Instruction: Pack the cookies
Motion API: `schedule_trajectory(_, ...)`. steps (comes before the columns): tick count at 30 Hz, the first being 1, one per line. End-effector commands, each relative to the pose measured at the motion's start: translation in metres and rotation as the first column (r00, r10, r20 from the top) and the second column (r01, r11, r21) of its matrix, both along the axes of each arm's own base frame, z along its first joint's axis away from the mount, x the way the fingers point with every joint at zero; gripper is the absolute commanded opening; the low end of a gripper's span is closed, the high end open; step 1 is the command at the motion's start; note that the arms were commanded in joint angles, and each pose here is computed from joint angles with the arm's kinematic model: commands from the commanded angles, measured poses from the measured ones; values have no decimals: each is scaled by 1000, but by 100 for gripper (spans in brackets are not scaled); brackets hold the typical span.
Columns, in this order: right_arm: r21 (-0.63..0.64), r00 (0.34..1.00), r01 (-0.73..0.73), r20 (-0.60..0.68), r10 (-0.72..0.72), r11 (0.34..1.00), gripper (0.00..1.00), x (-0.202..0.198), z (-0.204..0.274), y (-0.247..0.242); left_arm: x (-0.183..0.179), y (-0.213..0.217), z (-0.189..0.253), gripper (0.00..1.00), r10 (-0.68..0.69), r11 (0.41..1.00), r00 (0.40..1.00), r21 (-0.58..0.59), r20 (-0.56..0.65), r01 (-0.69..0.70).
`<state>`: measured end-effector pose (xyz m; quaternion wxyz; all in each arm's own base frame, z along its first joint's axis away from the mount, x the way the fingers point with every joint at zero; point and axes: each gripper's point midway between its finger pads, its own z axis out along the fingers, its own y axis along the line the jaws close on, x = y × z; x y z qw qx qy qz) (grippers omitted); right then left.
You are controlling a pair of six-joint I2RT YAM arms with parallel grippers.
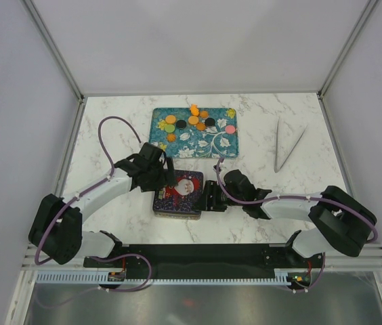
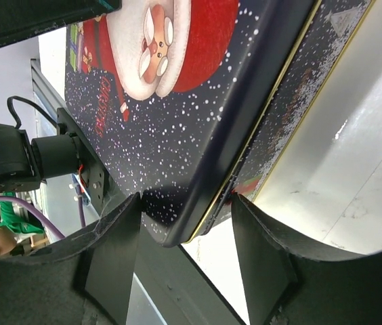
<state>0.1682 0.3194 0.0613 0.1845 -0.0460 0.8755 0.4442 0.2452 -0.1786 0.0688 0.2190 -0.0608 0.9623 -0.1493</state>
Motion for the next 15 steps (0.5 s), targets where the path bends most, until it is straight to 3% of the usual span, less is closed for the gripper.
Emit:
schedule_trajectory(1,-68,997,57,52,-53,996,62,16,-16,-2,-28,-28,-1,93,-80,993,992,-95,-96,71)
schedule_trajectory(11,-116,999,44,26,-41,992,43,8,-43,3,-45,-37,-27,92,-66,997,989,-47,-131,61)
schedule_trajectory(13,-138,999,44,33,-39,989,29,9,-46,1,-52,-39,-33,92,-70,997,987,-51,-145,64)
schedule_trajectory(14,-149,999,45,31,-41,988,9,8,-49,0,-54,-40,-36,92,-70,997,987,-45,-146,64)
schedule_trajectory(15,-165,998,49,35,-43,985,3,9,-52,-2,-57,-42,-38,92,-72,997,986,-40,-149,67)
